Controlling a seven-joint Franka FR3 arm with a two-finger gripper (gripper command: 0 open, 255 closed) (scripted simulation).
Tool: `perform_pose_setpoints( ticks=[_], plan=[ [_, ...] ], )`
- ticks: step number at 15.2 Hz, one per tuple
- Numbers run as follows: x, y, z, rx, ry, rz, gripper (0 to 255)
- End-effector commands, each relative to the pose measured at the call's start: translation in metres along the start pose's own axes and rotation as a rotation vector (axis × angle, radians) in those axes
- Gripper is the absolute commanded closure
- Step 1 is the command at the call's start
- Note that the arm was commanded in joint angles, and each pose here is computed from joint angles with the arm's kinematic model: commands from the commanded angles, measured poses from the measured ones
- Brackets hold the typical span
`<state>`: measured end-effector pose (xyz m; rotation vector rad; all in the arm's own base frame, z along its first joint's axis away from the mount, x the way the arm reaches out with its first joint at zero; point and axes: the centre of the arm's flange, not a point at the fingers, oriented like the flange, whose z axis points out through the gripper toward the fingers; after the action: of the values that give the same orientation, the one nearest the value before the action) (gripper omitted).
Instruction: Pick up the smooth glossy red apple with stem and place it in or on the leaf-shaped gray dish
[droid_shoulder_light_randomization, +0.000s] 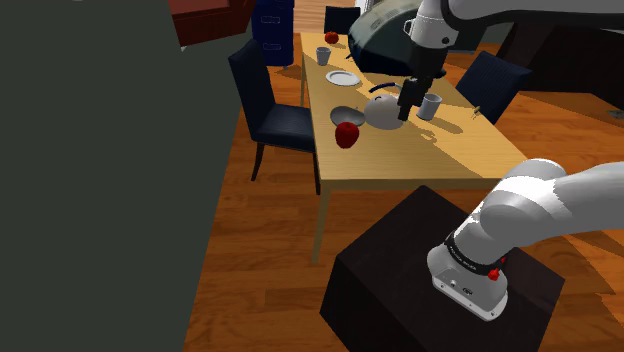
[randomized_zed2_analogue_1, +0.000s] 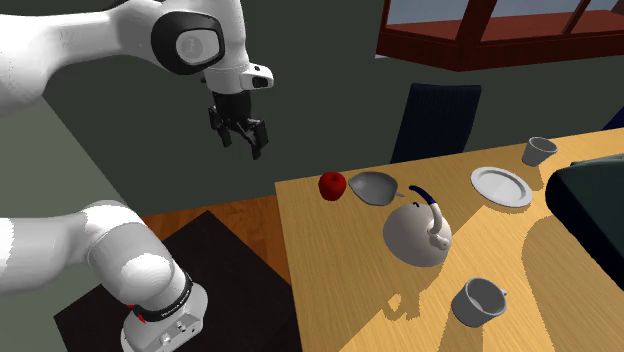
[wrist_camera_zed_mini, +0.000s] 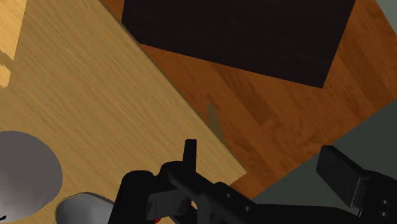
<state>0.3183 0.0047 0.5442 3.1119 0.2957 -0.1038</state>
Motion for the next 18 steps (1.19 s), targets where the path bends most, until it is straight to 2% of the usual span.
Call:
perform_pose_setpoints(
  ticks=[1,18],
  plan=[
    [0.0,0.0,0.0,0.0,0.0,0.0,0],
    [0.17,0.111,0.103,0.052,0.0,0.076,0]
  ],
)
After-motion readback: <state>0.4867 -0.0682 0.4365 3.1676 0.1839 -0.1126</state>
